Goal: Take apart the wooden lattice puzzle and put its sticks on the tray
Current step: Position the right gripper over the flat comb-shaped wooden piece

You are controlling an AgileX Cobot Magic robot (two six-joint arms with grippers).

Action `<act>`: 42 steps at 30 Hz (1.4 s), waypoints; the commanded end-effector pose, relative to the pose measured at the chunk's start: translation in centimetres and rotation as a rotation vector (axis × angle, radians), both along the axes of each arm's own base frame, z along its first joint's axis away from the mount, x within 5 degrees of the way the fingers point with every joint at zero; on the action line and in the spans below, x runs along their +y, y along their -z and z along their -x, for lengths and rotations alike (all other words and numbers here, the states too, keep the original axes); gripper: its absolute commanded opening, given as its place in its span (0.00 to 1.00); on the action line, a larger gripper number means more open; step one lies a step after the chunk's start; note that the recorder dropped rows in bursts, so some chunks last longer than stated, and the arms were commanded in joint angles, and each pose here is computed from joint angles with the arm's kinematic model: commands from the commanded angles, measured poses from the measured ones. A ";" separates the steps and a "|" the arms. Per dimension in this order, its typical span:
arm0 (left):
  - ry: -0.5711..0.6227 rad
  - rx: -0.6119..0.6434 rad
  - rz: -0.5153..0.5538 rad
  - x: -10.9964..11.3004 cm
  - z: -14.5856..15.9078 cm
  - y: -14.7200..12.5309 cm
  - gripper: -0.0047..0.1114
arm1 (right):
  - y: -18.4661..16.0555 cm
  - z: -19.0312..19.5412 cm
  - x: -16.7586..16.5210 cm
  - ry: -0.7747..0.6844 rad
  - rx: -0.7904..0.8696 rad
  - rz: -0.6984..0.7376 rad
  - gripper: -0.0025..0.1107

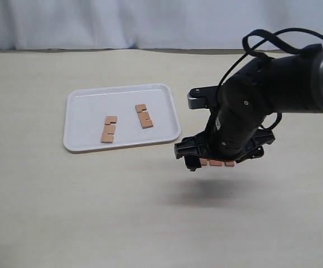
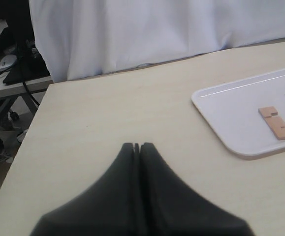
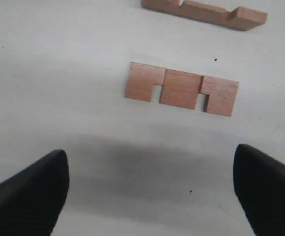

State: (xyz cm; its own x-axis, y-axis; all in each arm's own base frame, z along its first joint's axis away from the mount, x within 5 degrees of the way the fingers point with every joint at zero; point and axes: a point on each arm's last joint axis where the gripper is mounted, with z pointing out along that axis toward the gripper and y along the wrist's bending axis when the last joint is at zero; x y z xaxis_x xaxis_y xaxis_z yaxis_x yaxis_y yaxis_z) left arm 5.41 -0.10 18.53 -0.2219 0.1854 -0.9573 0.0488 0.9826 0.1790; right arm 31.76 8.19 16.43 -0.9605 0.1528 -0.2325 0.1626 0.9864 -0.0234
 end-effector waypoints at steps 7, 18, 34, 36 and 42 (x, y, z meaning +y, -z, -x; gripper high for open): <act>-0.002 -0.007 -0.002 0.0 0.0 0.0 0.04 | 0.3 -0.3 -0.7 -0.022 -0.060 -0.041 0.77; -0.002 -0.007 -0.002 0.0 0.0 0.0 0.04 | 0.2 -0.7 -0.2 0.000 -0.118 -0.088 0.77; -0.002 -0.007 -0.002 0.0 0.0 0.0 0.04 | 2.0 -1.1 -1.3 0.056 -0.092 0.040 0.77; -0.002 -0.007 -0.002 0.0 0.0 0.0 0.04 | 2.2 -1.2 -1.5 0.066 -0.098 0.055 0.77; -0.002 -0.007 -0.002 0.0 0.0 0.0 0.04 | 4.2 -1.9 -1.2 0.072 -0.103 0.042 0.77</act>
State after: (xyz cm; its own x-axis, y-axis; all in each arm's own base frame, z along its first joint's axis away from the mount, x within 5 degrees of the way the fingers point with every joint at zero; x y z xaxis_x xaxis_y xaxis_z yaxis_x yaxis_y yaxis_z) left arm 5.41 -0.10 18.53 -0.2219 0.1854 -0.9573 0.0488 0.9826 0.1790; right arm 33.48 6.96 12.74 -0.9234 0.2050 -0.3246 0.2343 0.9707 -0.0533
